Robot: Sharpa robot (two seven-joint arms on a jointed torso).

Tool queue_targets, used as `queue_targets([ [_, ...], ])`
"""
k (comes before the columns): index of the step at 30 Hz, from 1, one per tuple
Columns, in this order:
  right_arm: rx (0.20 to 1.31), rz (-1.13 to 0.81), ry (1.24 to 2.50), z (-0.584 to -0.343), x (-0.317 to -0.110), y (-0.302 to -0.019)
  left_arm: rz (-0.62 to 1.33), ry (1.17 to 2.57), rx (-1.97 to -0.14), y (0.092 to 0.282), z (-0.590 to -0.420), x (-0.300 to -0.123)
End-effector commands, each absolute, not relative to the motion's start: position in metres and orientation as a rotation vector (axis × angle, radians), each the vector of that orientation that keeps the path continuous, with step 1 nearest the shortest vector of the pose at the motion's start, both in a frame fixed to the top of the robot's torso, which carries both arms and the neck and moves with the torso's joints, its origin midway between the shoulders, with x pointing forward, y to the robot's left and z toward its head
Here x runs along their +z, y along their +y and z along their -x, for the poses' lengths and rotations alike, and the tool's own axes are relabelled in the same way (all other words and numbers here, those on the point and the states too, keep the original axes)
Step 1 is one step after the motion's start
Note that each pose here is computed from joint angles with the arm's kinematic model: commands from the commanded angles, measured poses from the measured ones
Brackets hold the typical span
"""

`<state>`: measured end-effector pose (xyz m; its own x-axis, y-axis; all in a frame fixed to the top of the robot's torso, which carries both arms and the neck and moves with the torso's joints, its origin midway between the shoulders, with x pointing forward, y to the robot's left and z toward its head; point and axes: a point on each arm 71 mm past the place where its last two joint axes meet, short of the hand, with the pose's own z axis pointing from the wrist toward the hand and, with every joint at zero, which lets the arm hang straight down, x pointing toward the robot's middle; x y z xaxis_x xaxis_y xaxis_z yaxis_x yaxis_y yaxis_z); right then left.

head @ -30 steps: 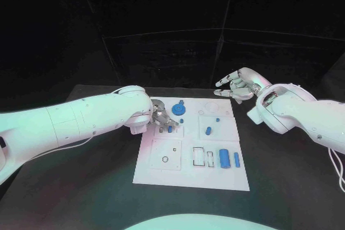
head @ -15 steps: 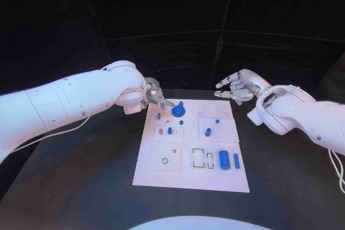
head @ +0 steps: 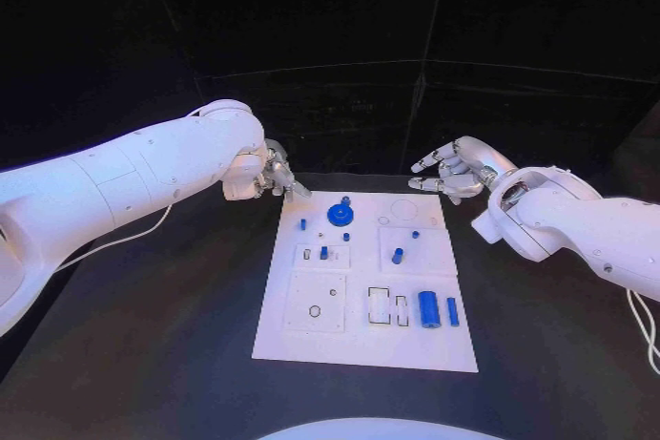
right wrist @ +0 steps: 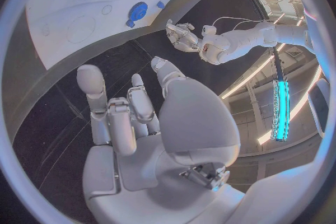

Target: Assemble the parts on the task board

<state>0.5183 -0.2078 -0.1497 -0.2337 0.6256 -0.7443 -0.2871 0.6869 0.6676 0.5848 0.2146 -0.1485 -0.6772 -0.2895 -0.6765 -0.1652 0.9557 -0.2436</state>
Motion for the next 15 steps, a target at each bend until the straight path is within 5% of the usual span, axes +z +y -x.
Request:
queue_targets([
  [1,0.880,-0.271,1.591,-0.518,-0.148,-0.206,0.264,2.375,-0.195,0.214,-0.586,-0.154],
  [15,0.889,-0.264,1.593,-0.519,-0.149,-0.202,0.256,2.389,-0.195,0.206,-0.589,-0.179],
])
